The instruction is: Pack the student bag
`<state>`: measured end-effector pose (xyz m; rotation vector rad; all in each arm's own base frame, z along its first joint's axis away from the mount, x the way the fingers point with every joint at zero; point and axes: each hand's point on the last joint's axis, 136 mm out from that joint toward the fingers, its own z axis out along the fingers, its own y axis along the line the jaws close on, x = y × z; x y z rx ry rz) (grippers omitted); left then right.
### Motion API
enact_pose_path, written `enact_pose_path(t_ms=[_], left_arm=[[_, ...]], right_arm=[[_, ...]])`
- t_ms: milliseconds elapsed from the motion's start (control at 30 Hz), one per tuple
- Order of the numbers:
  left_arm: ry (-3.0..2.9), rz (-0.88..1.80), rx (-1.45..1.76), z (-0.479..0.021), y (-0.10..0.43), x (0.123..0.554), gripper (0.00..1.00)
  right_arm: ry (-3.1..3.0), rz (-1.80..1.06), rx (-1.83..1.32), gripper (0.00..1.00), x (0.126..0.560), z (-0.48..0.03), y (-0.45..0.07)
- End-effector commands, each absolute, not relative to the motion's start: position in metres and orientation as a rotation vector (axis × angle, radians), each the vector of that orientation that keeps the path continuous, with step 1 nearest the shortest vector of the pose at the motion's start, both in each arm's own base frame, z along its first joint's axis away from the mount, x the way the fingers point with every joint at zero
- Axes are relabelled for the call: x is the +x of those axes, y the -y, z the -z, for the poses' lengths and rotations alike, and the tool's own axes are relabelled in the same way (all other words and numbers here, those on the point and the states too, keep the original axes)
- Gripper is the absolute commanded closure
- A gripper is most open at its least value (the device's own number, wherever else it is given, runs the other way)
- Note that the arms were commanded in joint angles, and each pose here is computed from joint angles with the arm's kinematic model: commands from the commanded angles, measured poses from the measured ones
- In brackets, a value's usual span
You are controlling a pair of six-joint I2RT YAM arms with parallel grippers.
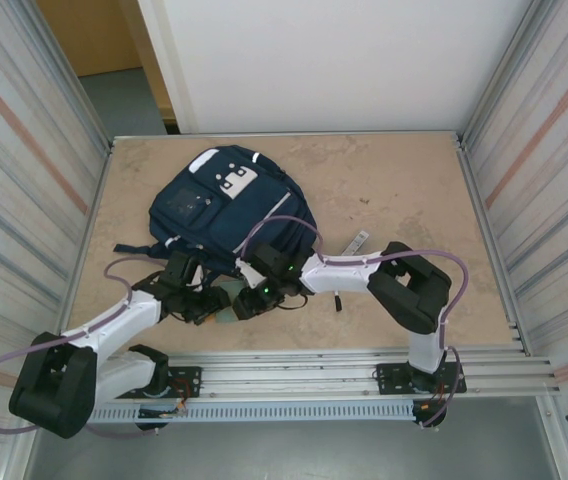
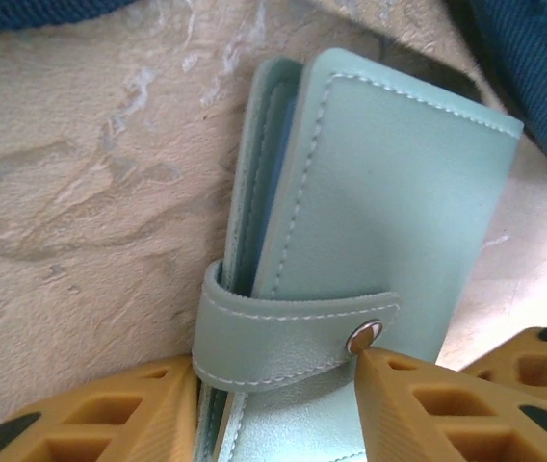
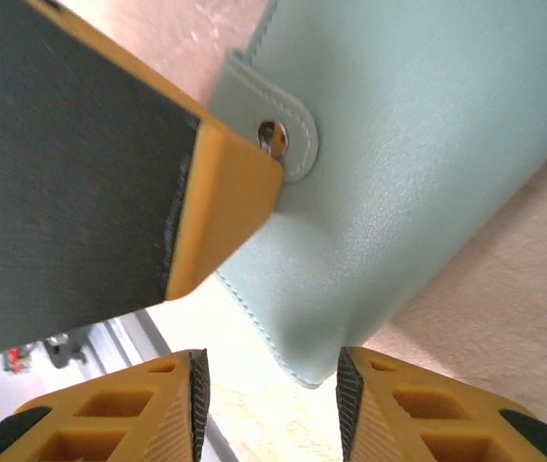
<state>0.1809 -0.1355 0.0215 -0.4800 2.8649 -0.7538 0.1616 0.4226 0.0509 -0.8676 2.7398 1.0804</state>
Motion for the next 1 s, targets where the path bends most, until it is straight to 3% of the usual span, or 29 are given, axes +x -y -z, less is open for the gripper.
enact_pose_path(t_ms=[0, 167, 667, 967], left_arm=[[-2.88, 0.562, -0.503, -0.009, 0.112, 0.18, 0.58], [-2.908, 0.585, -0.483, -0.001, 0.116, 0.179, 0.74], [-2.919, 0.867, -0.444, -0.011, 0.144, 0.167, 0.85], [-2.882, 0.995, -0.468, -0.019, 0.152, 0.158, 0.92]], right_arm=[[-2.717, -1.099, -0.76, 0.57, 0.176, -0.073, -0.421], [-2.778, -0.992, -0.538, 0.53, 0.201, -0.057, -0.407], [-2.868, -1.185, -0.35, 0.49, 0.211, -0.028, -0.414], [-2.806, -1.37, -0.471, 0.49, 0.188, -0.034, -0.436]])
